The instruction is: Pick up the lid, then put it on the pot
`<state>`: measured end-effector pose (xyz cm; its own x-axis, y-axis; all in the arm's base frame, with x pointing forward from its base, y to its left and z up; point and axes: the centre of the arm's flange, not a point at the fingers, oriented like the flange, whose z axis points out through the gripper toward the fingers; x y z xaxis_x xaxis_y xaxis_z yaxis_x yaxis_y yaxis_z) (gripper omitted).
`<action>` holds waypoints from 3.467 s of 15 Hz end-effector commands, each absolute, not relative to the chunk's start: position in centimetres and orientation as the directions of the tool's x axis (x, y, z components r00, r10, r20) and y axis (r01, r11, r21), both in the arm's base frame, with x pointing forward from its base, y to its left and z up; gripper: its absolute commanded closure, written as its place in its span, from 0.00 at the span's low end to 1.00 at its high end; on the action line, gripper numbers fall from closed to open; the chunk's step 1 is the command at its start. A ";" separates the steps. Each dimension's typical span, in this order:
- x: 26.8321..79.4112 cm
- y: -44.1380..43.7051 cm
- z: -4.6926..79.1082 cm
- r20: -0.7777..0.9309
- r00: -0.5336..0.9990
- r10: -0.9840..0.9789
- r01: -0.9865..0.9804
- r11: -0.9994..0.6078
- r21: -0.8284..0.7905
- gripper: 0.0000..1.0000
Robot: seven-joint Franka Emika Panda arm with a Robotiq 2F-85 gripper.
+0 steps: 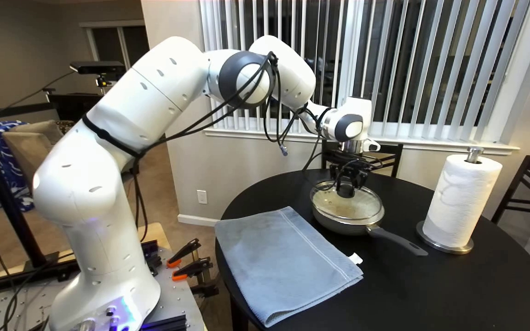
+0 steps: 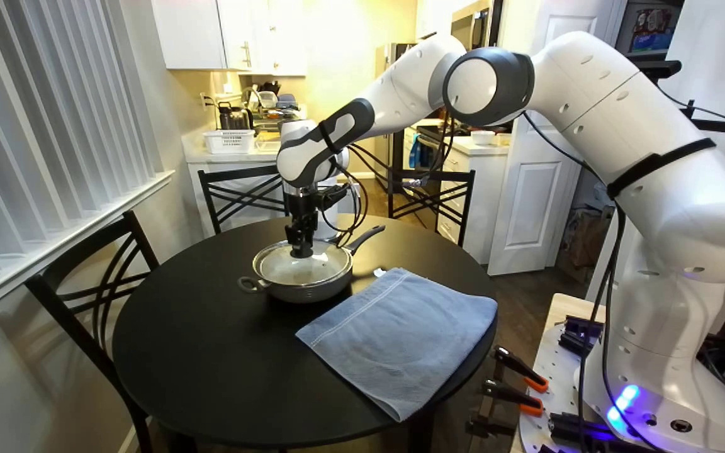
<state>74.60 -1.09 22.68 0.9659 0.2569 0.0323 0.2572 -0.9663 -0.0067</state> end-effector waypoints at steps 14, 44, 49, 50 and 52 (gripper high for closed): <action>78.3 -4.2 23.7 0.065 0.974 0.219 0.218 -0.976 0.028 0.67; 71.2 -2.2 23.1 0.025 0.956 0.293 0.293 -0.956 0.009 0.67; 71.0 -1.9 23.0 0.017 0.956 0.294 0.293 -0.956 0.013 0.67; 70.9 -1.9 23.0 0.015 0.956 0.294 0.294 -0.956 0.014 0.67; 70.9 -1.8 23.0 0.013 0.958 0.287 0.287 -0.958 0.017 0.17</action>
<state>72.73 -2.09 21.72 0.9645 0.2637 0.0111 0.2636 -0.9646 0.0074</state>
